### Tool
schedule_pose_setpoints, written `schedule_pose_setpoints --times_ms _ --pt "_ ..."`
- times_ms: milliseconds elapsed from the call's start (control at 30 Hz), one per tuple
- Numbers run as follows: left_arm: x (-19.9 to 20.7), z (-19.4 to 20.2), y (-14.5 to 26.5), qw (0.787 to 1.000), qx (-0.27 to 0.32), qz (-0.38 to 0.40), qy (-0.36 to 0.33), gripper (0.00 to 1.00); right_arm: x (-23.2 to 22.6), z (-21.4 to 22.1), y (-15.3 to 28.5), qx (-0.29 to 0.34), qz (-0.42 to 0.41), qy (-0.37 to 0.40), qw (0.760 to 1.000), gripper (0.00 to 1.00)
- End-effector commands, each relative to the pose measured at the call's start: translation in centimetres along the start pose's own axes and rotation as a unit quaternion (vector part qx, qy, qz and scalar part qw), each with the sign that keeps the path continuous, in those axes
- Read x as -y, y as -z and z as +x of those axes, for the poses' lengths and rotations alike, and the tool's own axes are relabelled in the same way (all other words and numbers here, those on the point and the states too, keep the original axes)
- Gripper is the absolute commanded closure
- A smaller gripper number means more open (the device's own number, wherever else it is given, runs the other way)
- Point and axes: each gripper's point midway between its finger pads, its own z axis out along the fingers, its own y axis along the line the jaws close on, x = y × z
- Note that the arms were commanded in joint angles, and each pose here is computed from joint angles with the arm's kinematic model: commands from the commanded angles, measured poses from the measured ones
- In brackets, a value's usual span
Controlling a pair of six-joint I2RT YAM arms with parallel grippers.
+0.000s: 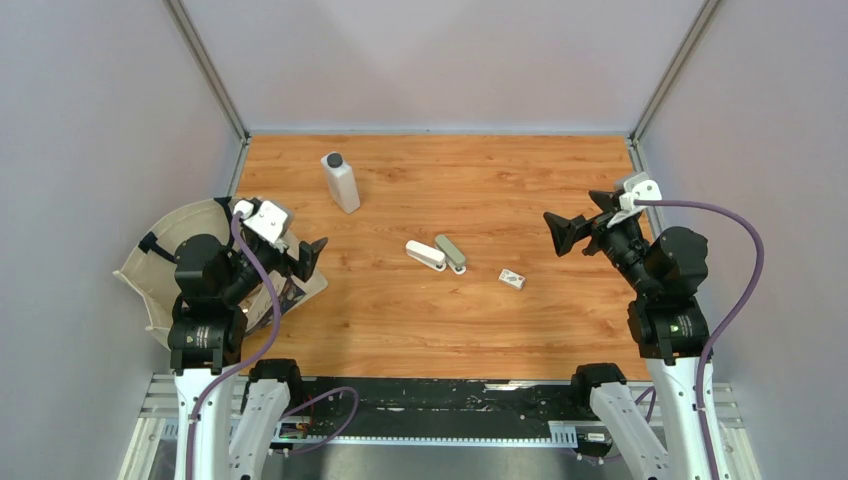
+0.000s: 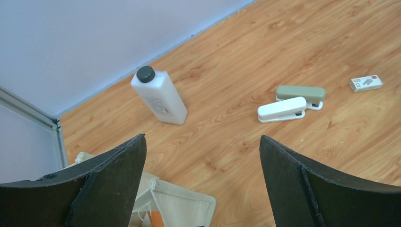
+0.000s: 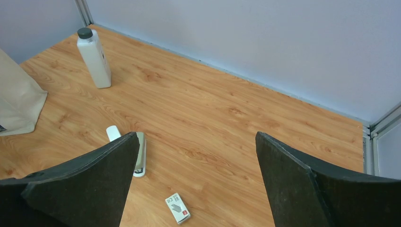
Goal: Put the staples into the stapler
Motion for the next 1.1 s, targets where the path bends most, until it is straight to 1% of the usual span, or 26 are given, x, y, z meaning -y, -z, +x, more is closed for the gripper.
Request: schedule_pose_setpoints --times_ms 0,133,233,333,433,567,700,933,1067 --pt "0.5 -1.2 0.2 1.0 0.02 0.017 -0.01 0.04 -0.2 -1.1 0.1 0.018 -0.004 -0.002 1.0 0.0" --pt "0.9 -1.0 0.0 0.999 0.018 0.028 -0.012 0.04 -0.3 -0.6 -0.1 0.014 -0.01 0.009 1.0 0.0" --pt "0.9 -0.8 0.0 0.999 0.016 0.031 -0.012 0.04 -0.5 0.2 -0.3 0.008 -0.026 0.037 0.999 0.0" --pt "1.1 -0.8 -0.1 0.999 0.014 0.036 -0.009 0.04 -0.9 1.5 -0.7 -0.006 -0.049 0.057 0.997 0.0" --pt "1.1 -0.6 -0.3 0.999 0.01 0.041 -0.005 0.04 -0.7 2.9 -1.5 -0.019 -0.054 0.058 0.997 0.0" --pt "1.5 -0.1 -1.0 0.998 -0.006 0.063 0.012 0.04 -0.7 5.8 -2.6 -0.063 -0.072 0.048 0.994 0.0" --pt "1.7 0.2 -2.0 0.996 -0.025 0.082 0.025 0.04 -0.5 9.4 -3.7 -0.121 -0.088 0.041 0.988 0.0" --pt "4.0 0.7 -4.9 0.988 -0.062 0.137 0.016 0.04 -0.2 15.4 -5.0 -0.206 -0.109 0.043 0.972 0.0" --pt "6.1 0.5 -7.4 0.979 -0.075 0.188 0.022 0.04 -1.2 18.7 -5.8 -0.25 -0.134 0.043 0.958 0.0"
